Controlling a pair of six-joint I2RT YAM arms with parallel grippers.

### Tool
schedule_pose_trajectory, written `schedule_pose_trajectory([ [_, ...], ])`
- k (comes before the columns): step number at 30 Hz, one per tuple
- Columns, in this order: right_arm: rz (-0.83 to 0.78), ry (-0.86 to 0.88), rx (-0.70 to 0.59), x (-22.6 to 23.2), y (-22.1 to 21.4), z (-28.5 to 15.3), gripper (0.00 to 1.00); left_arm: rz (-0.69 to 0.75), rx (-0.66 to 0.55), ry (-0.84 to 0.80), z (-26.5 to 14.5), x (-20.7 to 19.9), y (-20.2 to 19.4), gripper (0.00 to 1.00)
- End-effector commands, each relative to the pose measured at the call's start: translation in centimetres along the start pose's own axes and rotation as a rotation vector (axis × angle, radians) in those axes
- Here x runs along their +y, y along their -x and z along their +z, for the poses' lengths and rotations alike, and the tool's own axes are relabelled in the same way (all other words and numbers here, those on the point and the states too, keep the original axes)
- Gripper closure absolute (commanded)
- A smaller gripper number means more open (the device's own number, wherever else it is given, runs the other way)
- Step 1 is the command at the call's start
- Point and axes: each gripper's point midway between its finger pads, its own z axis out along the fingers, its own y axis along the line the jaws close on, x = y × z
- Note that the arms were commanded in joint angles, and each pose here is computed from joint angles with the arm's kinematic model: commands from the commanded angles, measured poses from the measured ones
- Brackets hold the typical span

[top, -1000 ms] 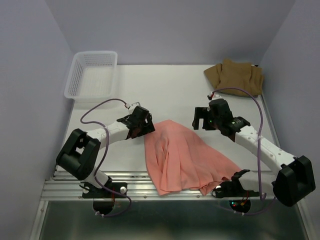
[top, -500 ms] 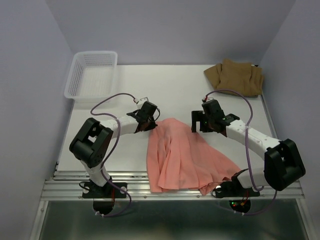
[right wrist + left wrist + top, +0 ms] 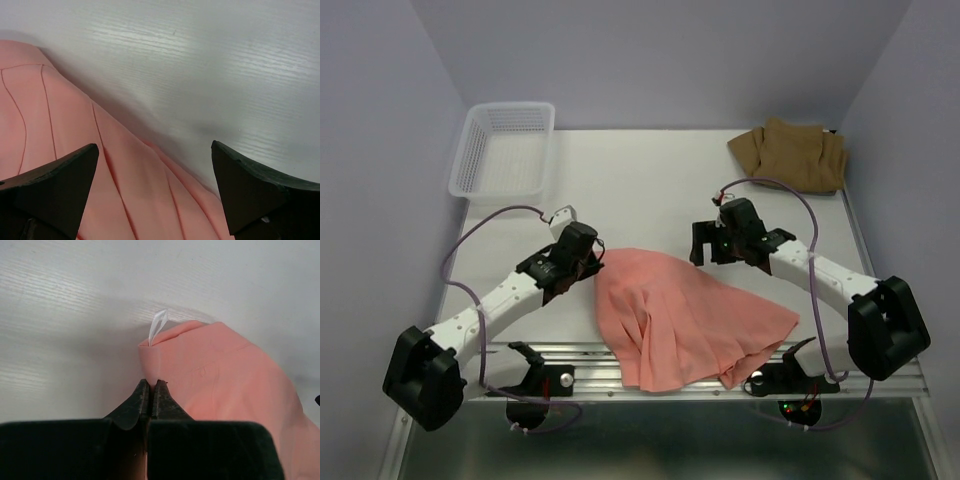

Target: Fold and stack the skirts

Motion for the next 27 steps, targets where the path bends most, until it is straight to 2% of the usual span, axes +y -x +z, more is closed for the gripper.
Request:
schedule_pose_trajectory([
  [1,-0.139,0.201,-0.123,6.0,2.6,-2.3,0.00,-0.020,-0.016,-0.006,-2.1,1.0,0.1,1.00],
  [6,-0.220,0.343,-0.217,11.2,3.6,-5.8,0.00,-0.036,-0.076,-0.334,-6.5,-4.7,2.7,1.00],
  [7,-0.253,0.380,-0.262,12.6,4.1,-7.2,0.00,-0.047,-0.106,-0.455,-8.2,-6.7,3.7,1.00],
  [8,-0.311,0.450,-0.295,15.0,3.8,-8.4,0.00,-0.045,-0.107,-0.498,-8.6,-7.3,3.6,1.00],
  [10,-0.318,0.526,-0.316,16.6,3.8,-9.6,0.00,-0.048,-0.110,-0.616,-9.9,-9.3,3.9,1.00],
  [17,-0.261,0.704,-0.424,20.4,4.4,-12.7,0.00,0.002,0.002,-0.764,-10.2,-14.1,1.2,1.00],
  [22,-0.084,0.588,-0.441,18.8,5.9,-12.2,0.00,0.023,0.029,-0.813,-10.4,-16.6,-0.8,1.00],
  [24,-0.067,0.568,-0.393,18.5,5.2,-11.7,0.02,0.011,0.043,-0.811,-10.3,-17.0,-1.4,1.00],
  [27,0.027,0.413,-0.317,15.8,4.0,-10.1,0.01,0.007,0.060,-0.792,-9.6,-17.2,-2.2,1.00],
])
